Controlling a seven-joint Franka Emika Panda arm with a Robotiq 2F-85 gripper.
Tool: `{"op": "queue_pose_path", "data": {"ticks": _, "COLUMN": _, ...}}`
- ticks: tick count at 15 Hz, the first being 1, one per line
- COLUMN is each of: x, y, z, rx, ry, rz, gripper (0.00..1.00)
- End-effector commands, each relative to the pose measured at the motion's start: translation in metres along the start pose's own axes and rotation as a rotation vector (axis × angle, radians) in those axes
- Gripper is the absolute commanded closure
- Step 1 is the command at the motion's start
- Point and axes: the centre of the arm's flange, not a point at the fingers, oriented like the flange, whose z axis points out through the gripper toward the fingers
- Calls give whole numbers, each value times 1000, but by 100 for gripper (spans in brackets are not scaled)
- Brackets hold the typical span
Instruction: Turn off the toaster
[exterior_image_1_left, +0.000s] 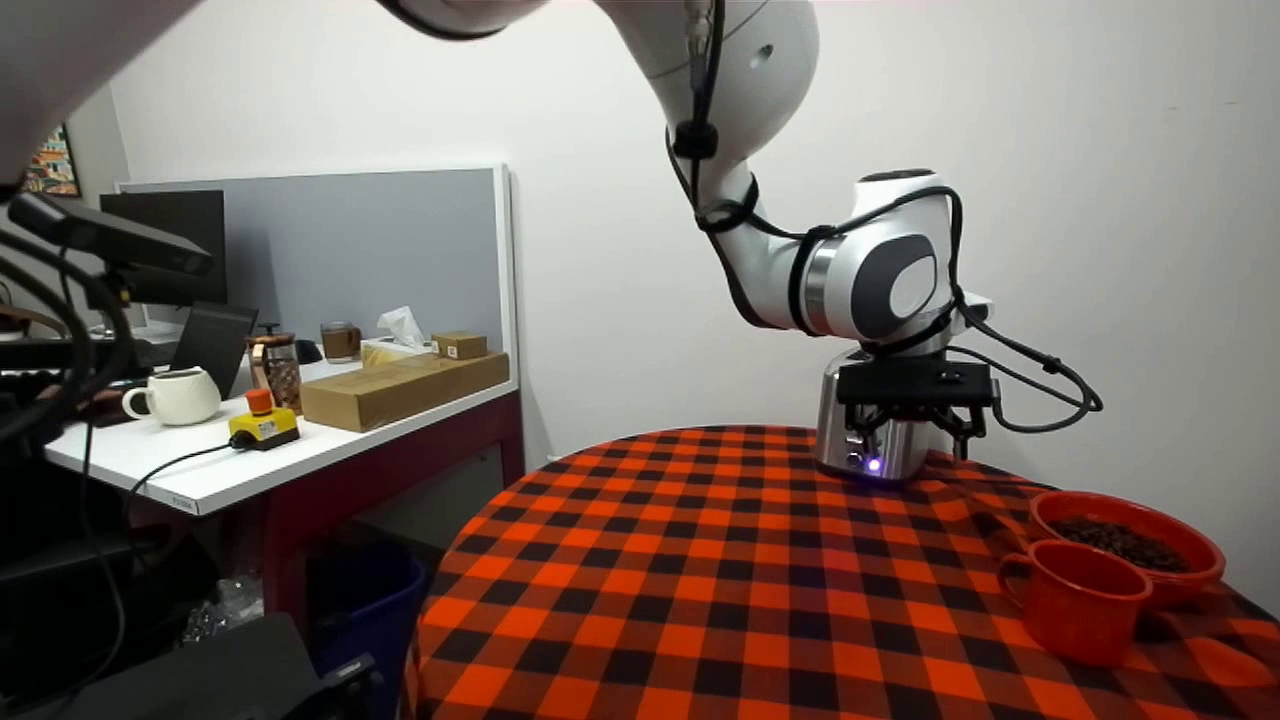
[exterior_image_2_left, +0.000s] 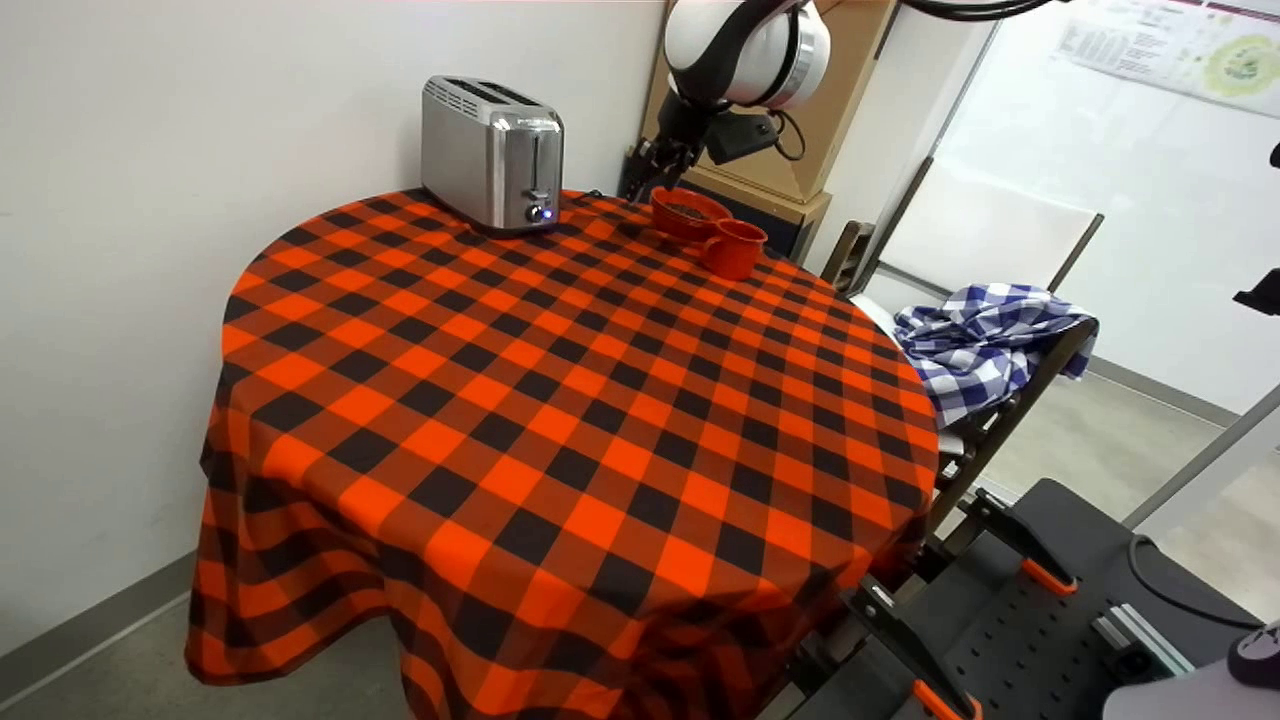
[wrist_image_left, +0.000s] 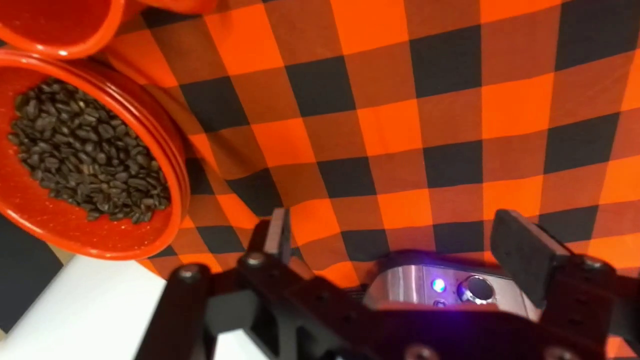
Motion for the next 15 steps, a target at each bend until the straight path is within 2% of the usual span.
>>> {"op": "queue_pose_path", "data": {"ticks": 1, "x": 34, "y": 13, "z": 42, "rx": -18, "ry": 61, "rz": -53, "gripper": 0}}
{"op": "queue_pose_path", "data": {"ticks": 9, "x": 84, "y": 0, "z": 81, "rx": 29, "ry": 137, "rz": -171, "gripper": 0}}
{"op": "queue_pose_path", "data": {"ticks": 15, "x": 92, "y": 0, "z": 105, "rx": 70, "ry": 103, "rz": -205, "gripper": 0}}
